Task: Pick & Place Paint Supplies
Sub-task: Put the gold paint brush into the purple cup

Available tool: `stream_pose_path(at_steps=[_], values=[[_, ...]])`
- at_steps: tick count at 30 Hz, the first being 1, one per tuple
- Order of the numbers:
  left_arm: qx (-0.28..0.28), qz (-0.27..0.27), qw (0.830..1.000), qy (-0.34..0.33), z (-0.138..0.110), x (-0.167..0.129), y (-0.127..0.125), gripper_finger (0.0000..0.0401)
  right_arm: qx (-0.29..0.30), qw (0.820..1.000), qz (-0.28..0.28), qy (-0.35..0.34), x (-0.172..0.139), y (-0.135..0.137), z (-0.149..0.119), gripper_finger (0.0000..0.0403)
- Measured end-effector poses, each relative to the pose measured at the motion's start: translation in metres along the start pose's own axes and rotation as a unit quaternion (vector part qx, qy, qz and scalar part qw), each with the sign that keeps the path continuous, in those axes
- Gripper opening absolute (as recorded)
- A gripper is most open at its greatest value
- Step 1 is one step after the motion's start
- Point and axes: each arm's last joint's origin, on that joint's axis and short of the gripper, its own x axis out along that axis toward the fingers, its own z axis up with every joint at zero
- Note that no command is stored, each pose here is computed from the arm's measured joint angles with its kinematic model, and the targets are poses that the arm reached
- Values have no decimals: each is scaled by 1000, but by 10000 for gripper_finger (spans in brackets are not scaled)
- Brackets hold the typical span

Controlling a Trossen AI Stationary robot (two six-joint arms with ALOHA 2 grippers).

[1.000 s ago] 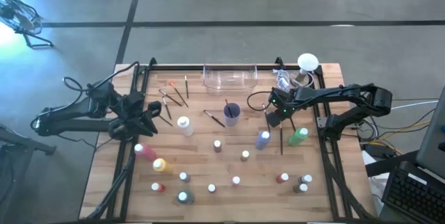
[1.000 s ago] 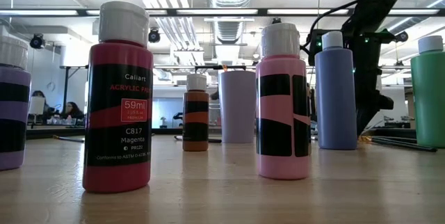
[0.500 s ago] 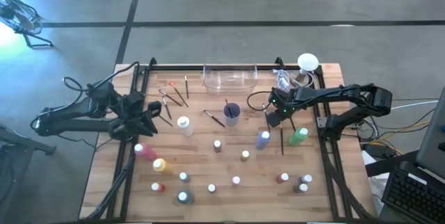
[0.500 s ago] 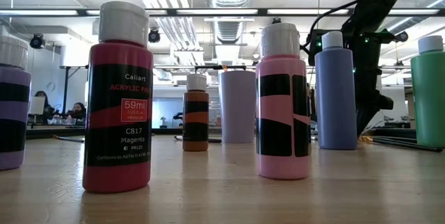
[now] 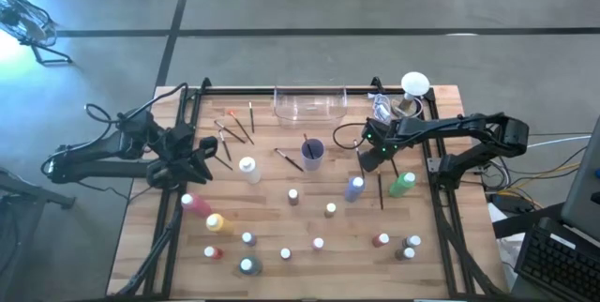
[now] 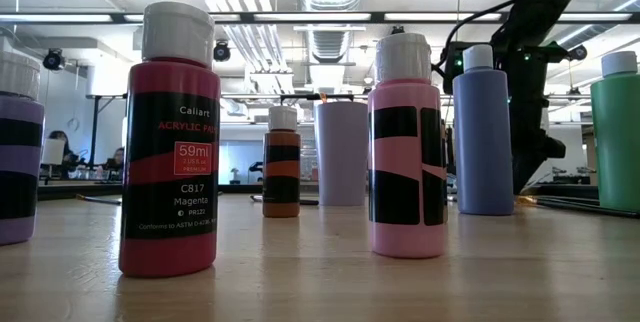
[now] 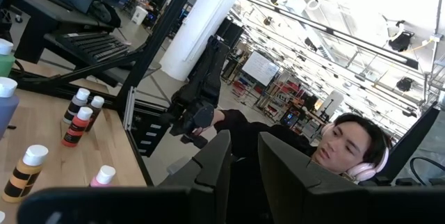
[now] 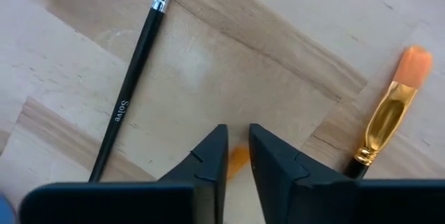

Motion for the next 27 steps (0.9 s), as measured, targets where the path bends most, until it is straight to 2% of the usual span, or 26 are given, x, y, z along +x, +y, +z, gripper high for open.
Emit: stream_pose_path(at_steps=[6, 13, 27], values=[[0, 0, 1000, 0, 0, 0, 0, 81, 2, 1000, 11, 11, 0, 0, -1, 95], [0, 0, 1000, 0, 0, 0, 0, 81, 2, 1000, 4, 25, -1, -1, -3, 107], [0, 0, 1000, 0, 0, 0, 0, 81, -7, 1000, -7, 26, -1, -2, -4, 56]])
